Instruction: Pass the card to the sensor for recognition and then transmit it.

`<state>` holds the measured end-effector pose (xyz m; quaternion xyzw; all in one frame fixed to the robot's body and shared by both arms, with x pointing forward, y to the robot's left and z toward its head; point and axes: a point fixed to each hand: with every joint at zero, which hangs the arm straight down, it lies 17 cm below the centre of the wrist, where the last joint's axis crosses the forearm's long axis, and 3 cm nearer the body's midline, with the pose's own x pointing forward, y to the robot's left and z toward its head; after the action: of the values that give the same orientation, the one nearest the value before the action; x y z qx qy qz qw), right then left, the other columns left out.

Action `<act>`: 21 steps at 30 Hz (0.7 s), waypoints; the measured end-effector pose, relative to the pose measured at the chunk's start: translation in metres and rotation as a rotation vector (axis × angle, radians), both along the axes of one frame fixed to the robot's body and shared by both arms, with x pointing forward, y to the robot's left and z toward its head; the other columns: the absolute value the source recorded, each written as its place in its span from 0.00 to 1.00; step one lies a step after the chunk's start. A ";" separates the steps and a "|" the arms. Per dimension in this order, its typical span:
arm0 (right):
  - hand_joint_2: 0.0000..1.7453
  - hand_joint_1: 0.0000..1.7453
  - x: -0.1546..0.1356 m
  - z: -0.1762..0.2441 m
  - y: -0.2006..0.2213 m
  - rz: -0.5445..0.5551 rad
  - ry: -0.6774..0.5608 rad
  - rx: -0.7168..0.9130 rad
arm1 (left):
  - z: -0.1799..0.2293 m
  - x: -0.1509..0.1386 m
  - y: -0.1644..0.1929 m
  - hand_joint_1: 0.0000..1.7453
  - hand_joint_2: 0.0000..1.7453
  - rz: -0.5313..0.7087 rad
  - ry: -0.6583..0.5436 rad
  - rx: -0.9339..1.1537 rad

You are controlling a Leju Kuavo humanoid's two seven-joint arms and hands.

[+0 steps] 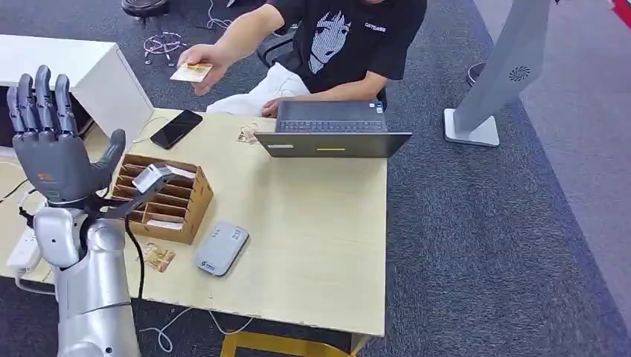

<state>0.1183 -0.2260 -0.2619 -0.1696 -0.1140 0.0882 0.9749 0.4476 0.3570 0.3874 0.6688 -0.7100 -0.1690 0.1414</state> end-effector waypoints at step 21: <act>1.00 0.00 0.000 0.000 -0.006 -0.034 0.005 -0.004 | -0.060 0.028 0.083 0.00 1.00 0.237 0.193 -0.197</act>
<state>0.1181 -0.2318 -0.2624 -0.1734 -0.1082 0.0722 0.9762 0.4755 0.4403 0.3278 0.7113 -0.6226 -0.1441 0.2925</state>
